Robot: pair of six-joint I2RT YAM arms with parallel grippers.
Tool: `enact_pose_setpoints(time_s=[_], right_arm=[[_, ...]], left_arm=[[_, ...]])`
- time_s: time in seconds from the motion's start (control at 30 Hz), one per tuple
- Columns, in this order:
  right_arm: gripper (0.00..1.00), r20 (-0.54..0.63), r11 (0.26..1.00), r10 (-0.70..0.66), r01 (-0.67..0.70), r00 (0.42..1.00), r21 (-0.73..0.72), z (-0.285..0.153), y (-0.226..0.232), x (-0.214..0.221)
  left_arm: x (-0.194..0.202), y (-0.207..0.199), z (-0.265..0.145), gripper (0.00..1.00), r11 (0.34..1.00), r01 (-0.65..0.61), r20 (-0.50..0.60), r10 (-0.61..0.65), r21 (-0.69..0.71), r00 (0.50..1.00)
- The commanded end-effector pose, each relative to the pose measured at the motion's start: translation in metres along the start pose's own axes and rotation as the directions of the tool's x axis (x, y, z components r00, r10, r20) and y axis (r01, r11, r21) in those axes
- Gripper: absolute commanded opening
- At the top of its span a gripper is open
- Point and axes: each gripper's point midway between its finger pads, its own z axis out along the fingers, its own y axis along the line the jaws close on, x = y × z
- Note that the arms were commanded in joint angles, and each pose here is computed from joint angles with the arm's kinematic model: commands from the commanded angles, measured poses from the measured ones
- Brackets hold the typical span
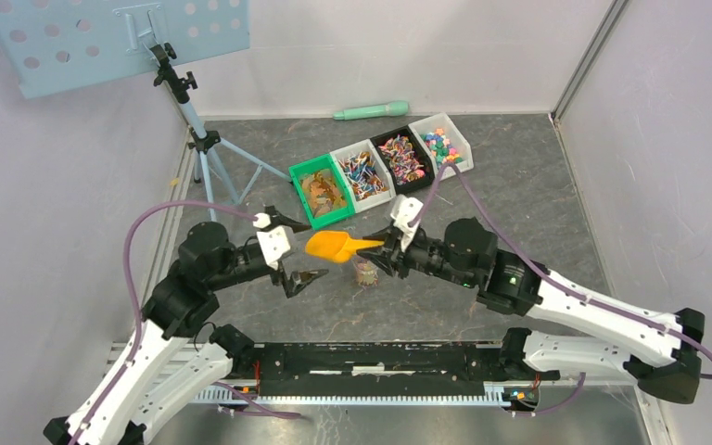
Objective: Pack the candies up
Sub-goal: Adjust the spatula, then scoop the fake candies from the storage box.
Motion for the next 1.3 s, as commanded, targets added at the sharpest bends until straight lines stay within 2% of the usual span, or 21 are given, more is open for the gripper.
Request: enact_pose_setpoints(time_s=[0.0,0.13,0.27,0.47,0.63,0.93,1.27], right_arm=[[0.0,0.008,0.97,-0.016,0.013,1.0,0.243,0.015,-0.045,-0.018],[0.0,-0.095,0.936,-0.05,0.079,0.994,0.344,0.049,-0.067,-0.002],[0.0,-0.178,0.895,-0.067,0.138,0.982,0.424,0.084,-0.092,0.012],[0.0,-0.257,0.868,-0.021,0.145,0.966,0.475,0.13,-0.13,0.039],[0.0,-0.313,0.853,0.019,0.148,0.95,0.5,0.145,-0.152,0.065],[0.0,-0.349,0.867,0.047,0.135,0.936,0.479,0.162,-0.174,0.101],[0.0,-0.425,0.873,0.025,0.188,0.905,0.451,0.186,-0.182,0.142]], left_arm=[[0.0,0.064,-0.037,1.0,0.902,0.001,-0.041,-0.02,-0.432,0.999],[0.01,0.086,-0.075,1.0,0.767,0.016,-0.037,-0.051,-0.641,0.998],[0.023,0.093,-0.107,1.0,0.642,0.03,-0.016,-0.065,-0.766,0.998],[0.034,0.084,-0.13,1.0,0.57,0.07,0.077,-0.012,-0.819,0.997],[0.034,0.082,-0.138,1.0,0.544,0.087,0.123,0.029,-0.834,0.992],[0.039,0.081,-0.134,1.0,0.559,0.078,0.103,0.013,-0.826,0.995],[0.041,0.081,-0.136,1.0,0.55,0.071,0.099,0.023,-0.832,0.995]])
